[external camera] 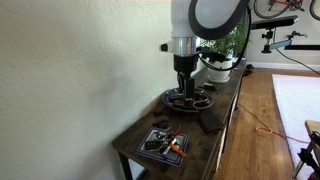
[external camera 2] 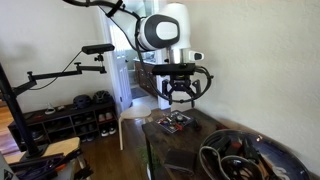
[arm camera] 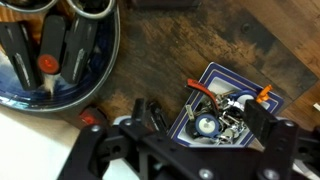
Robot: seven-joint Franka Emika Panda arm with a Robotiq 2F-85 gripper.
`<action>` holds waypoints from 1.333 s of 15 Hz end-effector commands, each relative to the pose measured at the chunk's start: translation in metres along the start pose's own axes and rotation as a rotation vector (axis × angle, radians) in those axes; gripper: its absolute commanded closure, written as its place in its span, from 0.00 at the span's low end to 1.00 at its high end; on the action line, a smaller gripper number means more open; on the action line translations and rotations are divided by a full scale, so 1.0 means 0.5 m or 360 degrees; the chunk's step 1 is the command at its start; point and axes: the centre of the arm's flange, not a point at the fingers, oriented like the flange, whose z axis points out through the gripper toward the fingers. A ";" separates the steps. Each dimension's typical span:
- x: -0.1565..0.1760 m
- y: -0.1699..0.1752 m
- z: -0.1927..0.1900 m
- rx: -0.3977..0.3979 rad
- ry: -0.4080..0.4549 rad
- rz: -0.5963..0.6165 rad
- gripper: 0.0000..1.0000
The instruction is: Put the thing on the table on the metal plate
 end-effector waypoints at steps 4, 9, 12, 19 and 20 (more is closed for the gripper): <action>0.036 0.008 0.029 -0.0043 0.0049 -0.0042 0.00; 0.037 0.008 0.032 -0.0040 0.0046 -0.0043 0.00; 0.041 0.014 0.041 -0.0038 0.0034 -0.0032 0.00; 0.112 0.057 0.105 -0.0108 -0.0013 -0.0151 0.00; 0.122 0.063 0.115 -0.0110 -0.0014 -0.0177 0.00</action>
